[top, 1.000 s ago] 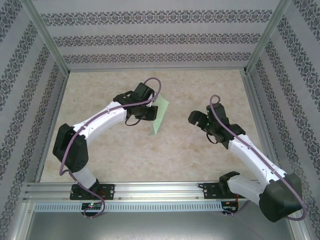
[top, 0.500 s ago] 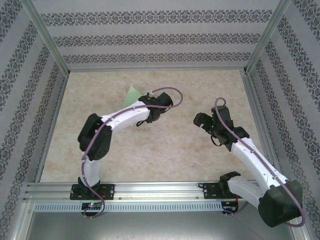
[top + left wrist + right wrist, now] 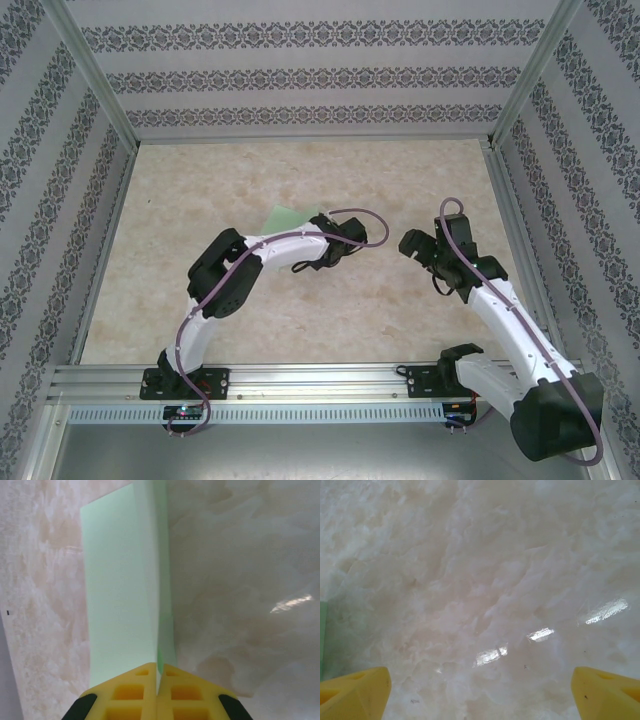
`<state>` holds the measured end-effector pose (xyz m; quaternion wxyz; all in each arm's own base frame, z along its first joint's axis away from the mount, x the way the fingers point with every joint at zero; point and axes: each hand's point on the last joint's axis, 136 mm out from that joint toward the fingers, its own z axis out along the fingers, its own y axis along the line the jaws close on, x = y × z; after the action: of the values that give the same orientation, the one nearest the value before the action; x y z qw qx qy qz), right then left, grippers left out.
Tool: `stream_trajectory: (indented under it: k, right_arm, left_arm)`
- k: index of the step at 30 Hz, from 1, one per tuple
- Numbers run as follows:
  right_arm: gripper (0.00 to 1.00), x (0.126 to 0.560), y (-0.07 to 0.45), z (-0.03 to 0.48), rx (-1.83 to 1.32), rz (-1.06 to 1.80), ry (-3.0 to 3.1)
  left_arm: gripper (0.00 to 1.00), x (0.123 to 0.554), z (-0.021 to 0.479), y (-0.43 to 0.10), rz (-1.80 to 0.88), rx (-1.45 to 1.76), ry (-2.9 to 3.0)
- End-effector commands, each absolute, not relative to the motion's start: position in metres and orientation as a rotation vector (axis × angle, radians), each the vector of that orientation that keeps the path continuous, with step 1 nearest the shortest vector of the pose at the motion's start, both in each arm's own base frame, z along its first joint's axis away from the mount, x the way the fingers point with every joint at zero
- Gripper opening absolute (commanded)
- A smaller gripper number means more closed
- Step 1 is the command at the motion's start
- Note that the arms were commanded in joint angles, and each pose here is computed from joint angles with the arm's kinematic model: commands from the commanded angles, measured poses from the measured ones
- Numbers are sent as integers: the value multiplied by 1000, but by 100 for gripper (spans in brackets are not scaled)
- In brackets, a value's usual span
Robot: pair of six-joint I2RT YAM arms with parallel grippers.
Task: Fold a paper plane with a square sheet of paper (pick it up from the middle)
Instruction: Turn over the paper at the center of the table.
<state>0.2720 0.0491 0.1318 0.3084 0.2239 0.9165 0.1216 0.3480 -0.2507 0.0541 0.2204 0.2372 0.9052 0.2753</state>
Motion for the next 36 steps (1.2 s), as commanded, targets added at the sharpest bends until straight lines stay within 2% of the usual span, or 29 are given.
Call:
stream_trajectory:
  k: [1,10,13,21,25,32,35,36]
  right_arm:
    - [93,267,43,126,588,290,2448]
    - [93,276,45,119,599,309,2475]
    - [93,279,46,118,598,310,2490]
    - [93,287,53,124,573,352,2492]
    - [90,294,68,127,530,448,2493]
    - [81,311,131,140,349,629,2498]
    - [69,320,176,145,243,700,2503]
    - [62,323,193,147,212,731,2498]
  left_arm:
    - [2,344,35,-273,640,648,2555]
    - [17,337,21,-285,551,655,2614]
    - [26,334,23,-290,504,656,2638]
    - [55,318,90,-326,51,618,2640]
    - [64,312,124,-332,-195,565,2616]
    - [71,332,154,-295,-479,327,2600]
    - [73,347,147,-260,-529,151,2626]
    - [73,351,144,-247,-540,85,2631]
